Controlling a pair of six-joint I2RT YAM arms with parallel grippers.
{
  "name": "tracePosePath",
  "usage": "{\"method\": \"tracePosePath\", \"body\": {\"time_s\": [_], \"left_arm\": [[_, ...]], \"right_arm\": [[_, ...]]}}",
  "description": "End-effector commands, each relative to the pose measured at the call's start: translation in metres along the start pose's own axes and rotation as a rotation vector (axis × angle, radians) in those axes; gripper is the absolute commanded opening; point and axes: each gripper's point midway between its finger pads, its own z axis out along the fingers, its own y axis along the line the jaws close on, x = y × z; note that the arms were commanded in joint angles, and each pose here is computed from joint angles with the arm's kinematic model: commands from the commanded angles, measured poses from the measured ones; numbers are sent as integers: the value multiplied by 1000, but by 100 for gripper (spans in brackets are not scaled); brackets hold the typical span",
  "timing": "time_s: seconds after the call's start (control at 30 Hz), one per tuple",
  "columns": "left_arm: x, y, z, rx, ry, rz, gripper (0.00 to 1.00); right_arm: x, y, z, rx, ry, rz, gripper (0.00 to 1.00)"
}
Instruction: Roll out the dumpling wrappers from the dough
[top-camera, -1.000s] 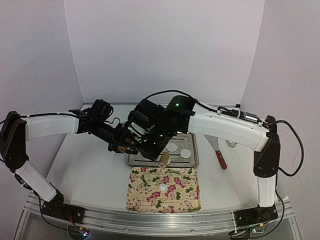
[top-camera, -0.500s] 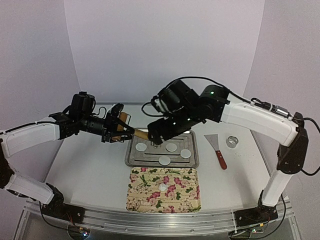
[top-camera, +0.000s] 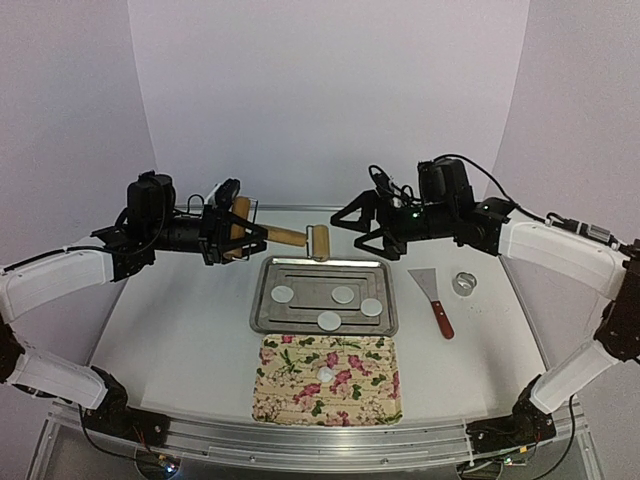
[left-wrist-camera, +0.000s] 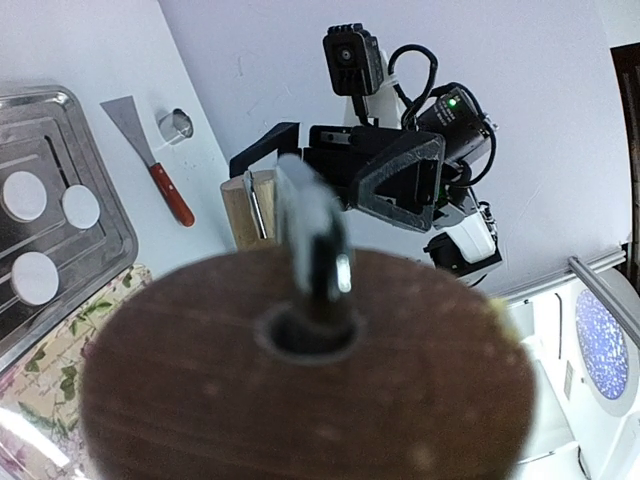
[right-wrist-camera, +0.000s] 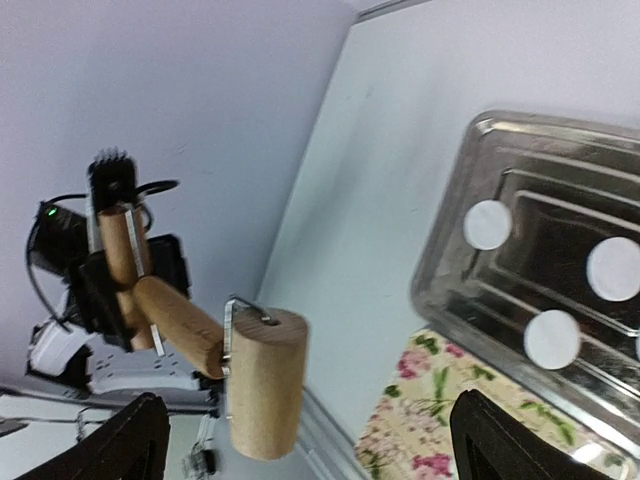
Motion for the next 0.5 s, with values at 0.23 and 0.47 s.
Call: {"method": "tracePosePath", "body": {"time_s": [0.23, 0.47], "left_arm": [[3, -49, -10, 157, 26, 113, 0], [6, -38, -7, 149, 41, 93, 0]], "right_arm": [[25, 77, 18, -421, 227, 34, 89], [30, 86, 31, -452, 213, 39, 76]]}}
